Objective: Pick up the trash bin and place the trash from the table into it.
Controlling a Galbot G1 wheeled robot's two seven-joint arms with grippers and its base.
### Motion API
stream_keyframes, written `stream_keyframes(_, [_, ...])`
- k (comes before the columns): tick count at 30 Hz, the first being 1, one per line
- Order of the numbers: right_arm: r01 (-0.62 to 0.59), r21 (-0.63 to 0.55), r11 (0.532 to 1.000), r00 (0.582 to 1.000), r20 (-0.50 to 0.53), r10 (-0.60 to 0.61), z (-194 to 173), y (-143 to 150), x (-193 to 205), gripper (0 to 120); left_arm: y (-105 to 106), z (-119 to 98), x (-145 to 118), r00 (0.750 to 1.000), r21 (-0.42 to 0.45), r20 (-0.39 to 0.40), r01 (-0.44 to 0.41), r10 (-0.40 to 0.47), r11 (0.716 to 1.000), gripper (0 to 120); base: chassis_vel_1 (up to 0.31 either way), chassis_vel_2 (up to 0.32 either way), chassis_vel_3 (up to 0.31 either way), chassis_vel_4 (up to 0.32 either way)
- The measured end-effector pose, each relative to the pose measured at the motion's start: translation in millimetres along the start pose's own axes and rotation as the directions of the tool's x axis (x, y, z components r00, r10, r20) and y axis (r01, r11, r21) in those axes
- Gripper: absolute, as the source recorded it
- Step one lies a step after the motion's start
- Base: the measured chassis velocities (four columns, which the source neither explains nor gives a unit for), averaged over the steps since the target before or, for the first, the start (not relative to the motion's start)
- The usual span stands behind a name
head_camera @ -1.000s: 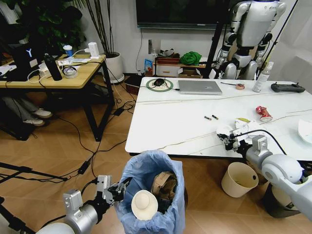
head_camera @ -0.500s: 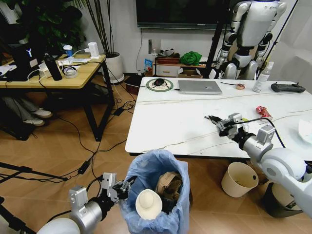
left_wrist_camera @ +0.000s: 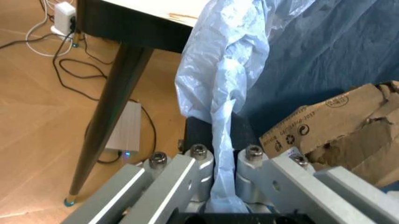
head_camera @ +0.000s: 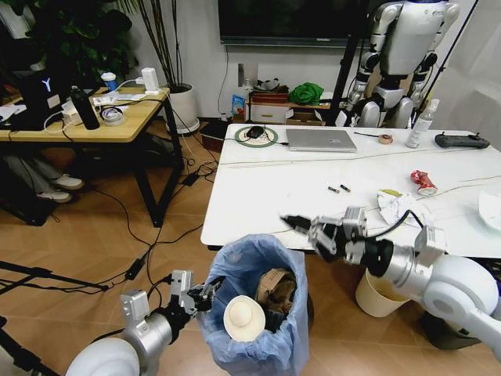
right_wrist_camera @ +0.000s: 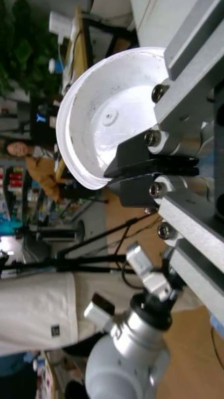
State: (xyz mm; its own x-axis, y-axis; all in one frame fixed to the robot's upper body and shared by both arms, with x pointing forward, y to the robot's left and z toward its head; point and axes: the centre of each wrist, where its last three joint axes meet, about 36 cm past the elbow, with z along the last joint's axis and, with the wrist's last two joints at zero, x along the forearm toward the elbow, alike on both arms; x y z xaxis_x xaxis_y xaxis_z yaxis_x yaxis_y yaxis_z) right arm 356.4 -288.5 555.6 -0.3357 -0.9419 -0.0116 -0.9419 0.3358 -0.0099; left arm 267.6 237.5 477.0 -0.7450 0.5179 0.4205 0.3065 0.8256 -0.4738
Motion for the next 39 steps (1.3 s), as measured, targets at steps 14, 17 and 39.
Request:
stream_keyframes(14, [0.147, -0.074, 0.986, 0.985, -0.078, -0.153, 15, 32, 1, 0, -4, 2, 7, 1.0, 0.023, 0.007, 0.013, -0.013, 1.0, 0, 0.0, 0.0, 0.0, 0.0])
stream_keyframes(17, [0.137, -0.082, 0.987, 0.986, -0.085, -0.144, 21, 33, 2, 0, -5, 2, 10, 1.0, 0.029, 0.012, 0.015, -0.015, 0.999, 0, 0.0, 0.0, 0.0, 0.0])
stream_keyframes(39, [0.034, -0.052, 0.998, 0.999, -0.033, -0.035, 15, 22, -1, 76, -5, 10, 20, 0.999, 0.026, -0.006, 0.048, -0.047, 0.999, 0, 0.0, 0.0, 0.0, 0.0])
